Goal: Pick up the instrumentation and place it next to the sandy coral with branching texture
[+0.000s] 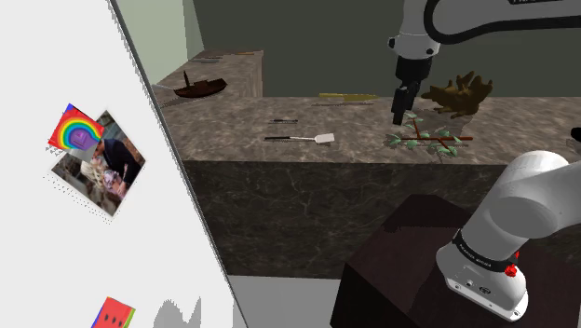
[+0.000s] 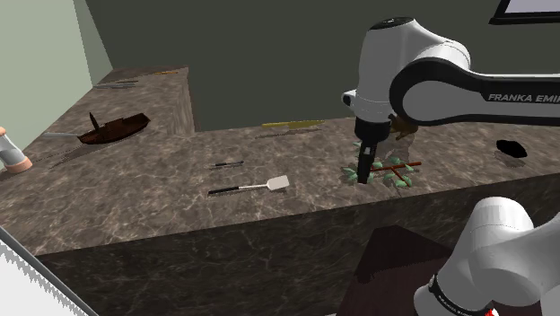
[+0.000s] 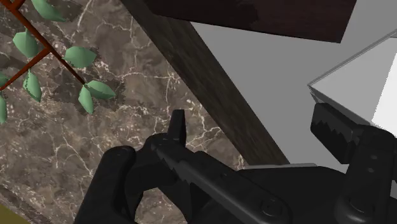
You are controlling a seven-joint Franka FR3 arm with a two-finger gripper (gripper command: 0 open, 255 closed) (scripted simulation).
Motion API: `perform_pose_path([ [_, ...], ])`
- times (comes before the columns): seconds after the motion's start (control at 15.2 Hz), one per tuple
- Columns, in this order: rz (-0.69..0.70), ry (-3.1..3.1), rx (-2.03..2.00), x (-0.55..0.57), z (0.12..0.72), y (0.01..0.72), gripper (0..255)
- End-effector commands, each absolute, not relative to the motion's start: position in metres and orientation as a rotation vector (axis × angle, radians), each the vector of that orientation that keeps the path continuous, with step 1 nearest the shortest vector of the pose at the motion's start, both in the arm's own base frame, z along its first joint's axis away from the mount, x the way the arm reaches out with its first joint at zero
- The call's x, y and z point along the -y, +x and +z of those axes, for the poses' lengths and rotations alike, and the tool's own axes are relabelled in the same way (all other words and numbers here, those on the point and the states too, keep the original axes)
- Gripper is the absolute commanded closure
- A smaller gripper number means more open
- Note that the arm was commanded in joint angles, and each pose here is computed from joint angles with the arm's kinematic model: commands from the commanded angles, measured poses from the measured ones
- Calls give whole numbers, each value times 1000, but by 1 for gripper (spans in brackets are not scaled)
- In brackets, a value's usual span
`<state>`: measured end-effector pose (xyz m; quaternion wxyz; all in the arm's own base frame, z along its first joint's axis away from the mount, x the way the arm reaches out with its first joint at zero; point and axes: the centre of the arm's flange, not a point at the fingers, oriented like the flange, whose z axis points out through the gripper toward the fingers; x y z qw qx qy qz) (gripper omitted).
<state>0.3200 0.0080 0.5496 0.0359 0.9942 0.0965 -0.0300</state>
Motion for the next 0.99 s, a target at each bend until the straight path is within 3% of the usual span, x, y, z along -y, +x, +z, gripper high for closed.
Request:
perform_pose_path([
  [0.0, -92, 3054, -296, -8, 550, 320, 0],
  [0.92, -10, 3033, -701, 9, 470, 477, 0],
])
